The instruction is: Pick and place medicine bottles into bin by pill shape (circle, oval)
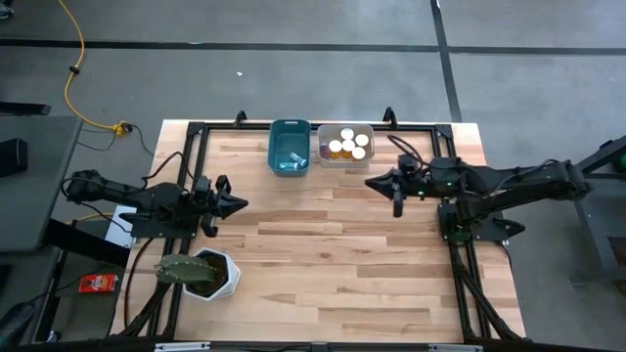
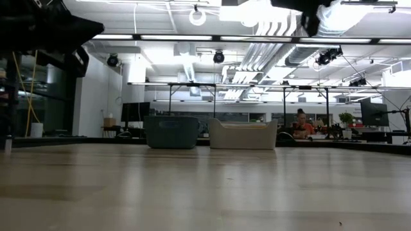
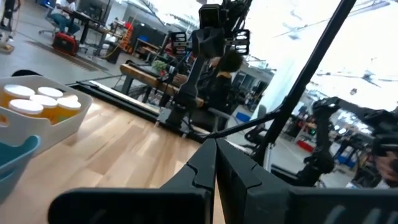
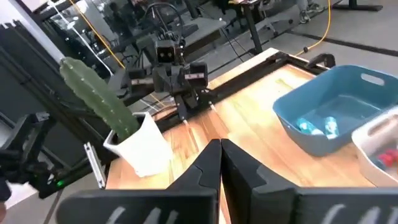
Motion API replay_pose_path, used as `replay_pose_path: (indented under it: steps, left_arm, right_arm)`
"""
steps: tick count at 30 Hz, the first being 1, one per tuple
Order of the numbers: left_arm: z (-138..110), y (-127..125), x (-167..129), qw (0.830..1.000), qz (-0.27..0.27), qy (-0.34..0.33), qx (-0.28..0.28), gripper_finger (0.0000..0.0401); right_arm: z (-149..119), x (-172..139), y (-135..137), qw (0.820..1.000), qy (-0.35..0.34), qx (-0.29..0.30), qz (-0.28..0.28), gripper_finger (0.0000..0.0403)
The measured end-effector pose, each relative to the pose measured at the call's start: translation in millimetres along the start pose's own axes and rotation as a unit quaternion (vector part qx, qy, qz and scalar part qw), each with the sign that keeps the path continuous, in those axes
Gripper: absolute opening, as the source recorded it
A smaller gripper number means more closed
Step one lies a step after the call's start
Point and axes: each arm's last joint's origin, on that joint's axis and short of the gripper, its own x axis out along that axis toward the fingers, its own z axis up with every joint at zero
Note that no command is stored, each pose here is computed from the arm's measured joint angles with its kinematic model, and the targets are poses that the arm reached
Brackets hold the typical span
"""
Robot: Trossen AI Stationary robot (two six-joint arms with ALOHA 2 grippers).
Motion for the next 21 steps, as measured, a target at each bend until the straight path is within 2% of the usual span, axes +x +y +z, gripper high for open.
replay_pose_path:
  steps: [4, 8, 11, 21]
  left_arm:
    - [-1, 0, 0, 1.000, 0.000, 0.008, -0.004, 0.0000]
    - [-2, 1, 0, 1.000, 0.002, 0.013, -0.004, 0.0000]
    - [-2, 1, 0, 1.000, 0.002, 0.013, -0.005, 0.0000]
    - [-2, 1, 0, 1.000, 0.002, 0.013, -0.004, 0.0000]
  right_arm:
    - [-3, -25, -7, 1.000, -0.010, 0.001, 0.005, 0.0001]
    - [-26, -45, -23, 0.999, -0.031, 0.017, 0.017, 0.0000]
    - [-45, -55, -34, 0.997, -0.054, 0.028, 0.048, 0.0000]
    - [-93, -80, -62, 0.985, -0.109, 0.008, 0.134, 0.0000]
